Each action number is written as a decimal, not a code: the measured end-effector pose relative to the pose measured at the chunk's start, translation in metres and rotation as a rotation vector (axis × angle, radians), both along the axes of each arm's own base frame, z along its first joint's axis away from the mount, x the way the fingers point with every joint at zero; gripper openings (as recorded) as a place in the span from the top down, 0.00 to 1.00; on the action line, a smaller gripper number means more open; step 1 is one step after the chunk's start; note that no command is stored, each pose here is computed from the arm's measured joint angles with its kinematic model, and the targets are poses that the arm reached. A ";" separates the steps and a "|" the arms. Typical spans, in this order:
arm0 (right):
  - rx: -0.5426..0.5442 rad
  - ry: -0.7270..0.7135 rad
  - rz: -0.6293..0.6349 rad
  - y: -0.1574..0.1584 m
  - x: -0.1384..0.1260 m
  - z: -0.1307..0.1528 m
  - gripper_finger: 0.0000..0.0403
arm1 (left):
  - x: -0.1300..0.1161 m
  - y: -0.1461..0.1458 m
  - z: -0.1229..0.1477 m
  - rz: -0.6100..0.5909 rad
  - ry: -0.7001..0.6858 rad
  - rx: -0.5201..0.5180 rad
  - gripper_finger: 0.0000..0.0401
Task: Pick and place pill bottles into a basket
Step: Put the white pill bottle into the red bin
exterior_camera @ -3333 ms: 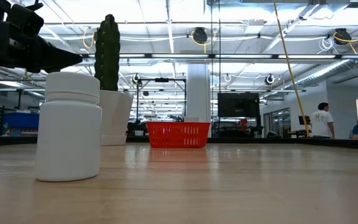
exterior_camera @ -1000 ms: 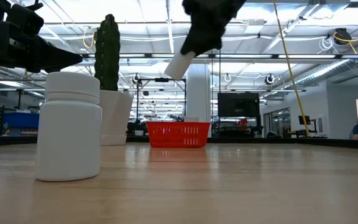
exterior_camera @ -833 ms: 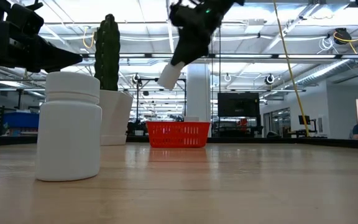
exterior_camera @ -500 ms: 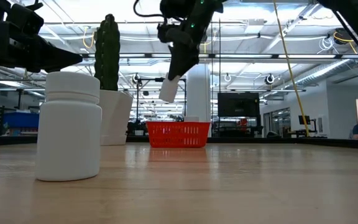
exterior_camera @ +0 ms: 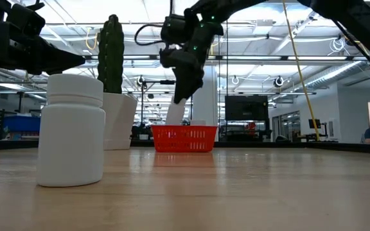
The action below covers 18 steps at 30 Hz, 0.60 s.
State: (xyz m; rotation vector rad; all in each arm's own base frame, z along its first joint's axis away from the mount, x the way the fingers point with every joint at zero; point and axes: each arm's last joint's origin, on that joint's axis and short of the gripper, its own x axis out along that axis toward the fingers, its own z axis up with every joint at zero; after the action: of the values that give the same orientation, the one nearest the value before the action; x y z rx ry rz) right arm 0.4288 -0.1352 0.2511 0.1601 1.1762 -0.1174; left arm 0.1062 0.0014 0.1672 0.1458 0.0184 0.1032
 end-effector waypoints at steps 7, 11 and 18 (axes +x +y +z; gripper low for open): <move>0.027 0.066 0.027 0.006 0.003 -0.016 0.63 | 0.000 0.000 0.000 0.000 0.000 0.000 0.91; 0.069 0.078 0.027 0.007 0.001 -0.018 0.63 | 0.000 0.000 0.000 0.000 0.000 0.000 0.91; 0.094 0.083 0.027 0.008 0.001 -0.025 0.62 | 0.000 0.000 0.000 0.000 0.000 0.000 0.91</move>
State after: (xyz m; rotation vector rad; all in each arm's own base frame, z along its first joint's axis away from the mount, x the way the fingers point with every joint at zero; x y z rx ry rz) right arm 0.4295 -0.1271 0.2265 0.2236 1.2673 -0.0459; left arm 0.1062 0.0014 0.1672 0.1462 0.0188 0.1035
